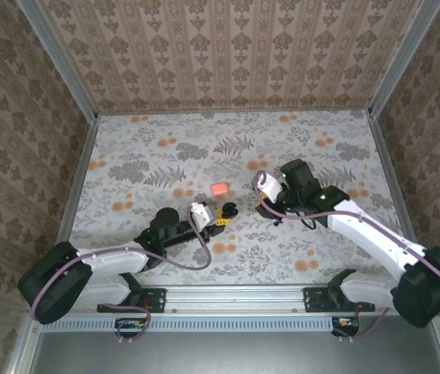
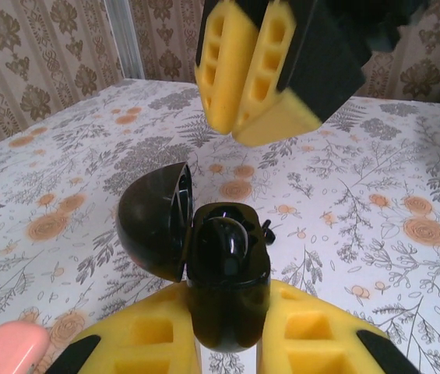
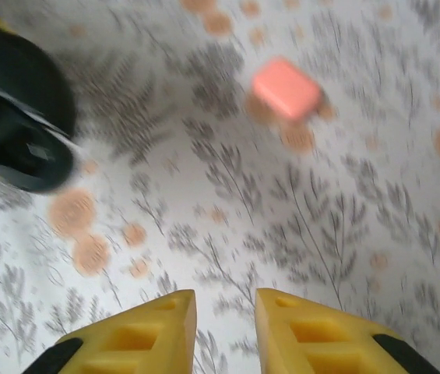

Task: Insert wireless bluetooth earbuds into charging case

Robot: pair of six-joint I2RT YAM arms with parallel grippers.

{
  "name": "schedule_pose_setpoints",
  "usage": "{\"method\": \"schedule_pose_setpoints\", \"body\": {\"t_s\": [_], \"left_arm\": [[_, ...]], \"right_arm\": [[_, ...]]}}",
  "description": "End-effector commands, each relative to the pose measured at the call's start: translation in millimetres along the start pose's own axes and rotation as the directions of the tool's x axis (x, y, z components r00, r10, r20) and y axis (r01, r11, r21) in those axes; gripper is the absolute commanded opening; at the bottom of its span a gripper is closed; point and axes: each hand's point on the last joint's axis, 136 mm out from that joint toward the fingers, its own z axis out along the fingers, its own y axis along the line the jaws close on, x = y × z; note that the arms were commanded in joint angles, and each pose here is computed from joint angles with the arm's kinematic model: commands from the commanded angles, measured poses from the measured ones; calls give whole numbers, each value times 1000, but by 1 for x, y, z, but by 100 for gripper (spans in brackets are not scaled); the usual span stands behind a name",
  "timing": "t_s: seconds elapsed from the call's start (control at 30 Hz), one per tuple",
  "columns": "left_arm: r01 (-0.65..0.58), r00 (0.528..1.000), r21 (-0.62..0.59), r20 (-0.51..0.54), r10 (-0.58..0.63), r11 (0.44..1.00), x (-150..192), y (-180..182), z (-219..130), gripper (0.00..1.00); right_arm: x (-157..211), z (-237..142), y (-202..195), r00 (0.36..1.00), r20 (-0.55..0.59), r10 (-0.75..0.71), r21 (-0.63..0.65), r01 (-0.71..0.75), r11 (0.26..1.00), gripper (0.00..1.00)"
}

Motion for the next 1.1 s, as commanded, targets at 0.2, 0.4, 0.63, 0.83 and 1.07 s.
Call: {"method": "schedule_pose_setpoints", "body": {"t_s": [0.2, 0.4, 0.63, 0.83, 1.07], "left_arm": [[-38, 999, -40, -33, 36, 998, 5, 2, -13, 14], [-43, 998, -61, -39, 41, 997, 6, 5, -19, 14], [-42, 998, -70, -46, 39, 997, 7, 6, -19, 14], [-39, 998, -74, -53, 35, 997, 9, 8, -18, 14], [-35, 998, -76, -54, 31, 996, 9, 9, -19, 14]], "right_arm": [[82, 25, -30, 889, -457, 20, 60, 9, 998, 41], [99, 42, -42, 824, -567, -12, 26, 33, 999, 44], [111, 56, -52, 776, -629, -39, 1, 51, 999, 47], [120, 61, -54, 744, -667, -44, -19, 42, 999, 47], [128, 65, -54, 722, -691, -33, -35, 12, 999, 47]]}}
